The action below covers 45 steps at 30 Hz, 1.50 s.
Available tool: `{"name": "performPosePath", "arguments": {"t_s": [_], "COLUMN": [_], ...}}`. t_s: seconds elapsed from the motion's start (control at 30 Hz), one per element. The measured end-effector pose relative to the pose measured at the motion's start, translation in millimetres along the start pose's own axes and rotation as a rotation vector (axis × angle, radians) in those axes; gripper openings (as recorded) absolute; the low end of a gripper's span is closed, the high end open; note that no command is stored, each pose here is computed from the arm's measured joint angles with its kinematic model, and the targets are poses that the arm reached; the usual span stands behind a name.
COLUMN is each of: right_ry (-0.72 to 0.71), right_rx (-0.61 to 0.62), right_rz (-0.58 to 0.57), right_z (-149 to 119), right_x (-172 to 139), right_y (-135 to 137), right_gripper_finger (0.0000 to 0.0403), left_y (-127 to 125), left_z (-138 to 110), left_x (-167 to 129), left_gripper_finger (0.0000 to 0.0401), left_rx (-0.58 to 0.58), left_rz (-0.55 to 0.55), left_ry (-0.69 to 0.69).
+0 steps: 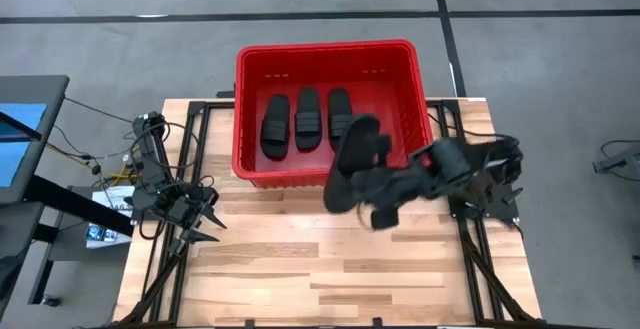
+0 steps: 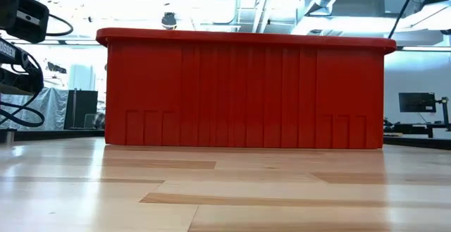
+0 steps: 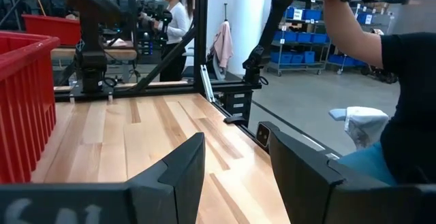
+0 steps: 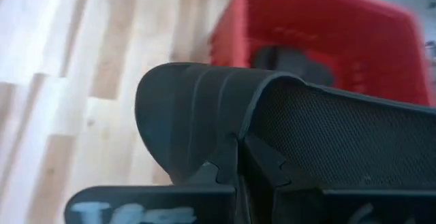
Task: Pick and place slides into bin
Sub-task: Put the slide into the bin
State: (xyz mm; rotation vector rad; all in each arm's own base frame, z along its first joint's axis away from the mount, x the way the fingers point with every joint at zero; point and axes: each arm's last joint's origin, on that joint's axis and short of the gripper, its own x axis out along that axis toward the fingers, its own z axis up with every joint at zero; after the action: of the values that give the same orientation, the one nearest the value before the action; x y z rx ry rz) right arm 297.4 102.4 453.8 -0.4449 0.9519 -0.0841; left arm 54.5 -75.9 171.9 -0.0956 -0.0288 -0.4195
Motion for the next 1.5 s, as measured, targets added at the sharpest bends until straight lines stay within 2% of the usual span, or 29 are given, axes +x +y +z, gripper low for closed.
{"name": "performPosePath", "arguments": {"t_s": [0.17, 0.3, 0.43, 0.67, 0.8, 1.03, 1.3, 1.5], "right_ry": [-0.042, -0.003, 0.039, -0.099, -0.101, -0.102, 0.029, 0.11], "right_rx": [0.033, 0.071, 0.097, 0.105, 0.115, 0.115, 0.134, 0.187], "right_rz": [-0.076, -0.131, -0.161, -0.133, -0.089, 0.041, 0.197, 0.257], "right_z": [-20, -48, -79, -135, -158, -176, -199, -216], "right_x": [-25, -34, -27, -7, 8, 39, 85, 103], "right_y": [-39, -70, -92, -123, -142, -177, -200, -211], "right_gripper_finger": [0.0, 0.0, 0.0, 0.0, 0.0, 0.0, 0.0, 0.0], "left_y": [0, 0, 0, 0, 0, 0, 0, 0], "left_z": [0, 0, 0, 0, 0, 0, 0, 0], "left_x": [0, 0, 0, 0, 0, 0, 0, 0], "left_gripper_finger": [0.0156, 0.0156, 0.0156, 0.0156, 0.0156, 0.0156, 0.0156, 0.0156], "left_rx": [0.009, -0.003, 0.007, 0.001, 0.01, -0.001, 0.003, 0.006], "left_rz": [0.0, 0.001, 0.001, 0.001, 0.0, 0.001, 0.001, 0.001], "left_ry": [0.0, 0.0, 0.0, 0.0, 0.0, 0.0, 0.0, 0.0]}}
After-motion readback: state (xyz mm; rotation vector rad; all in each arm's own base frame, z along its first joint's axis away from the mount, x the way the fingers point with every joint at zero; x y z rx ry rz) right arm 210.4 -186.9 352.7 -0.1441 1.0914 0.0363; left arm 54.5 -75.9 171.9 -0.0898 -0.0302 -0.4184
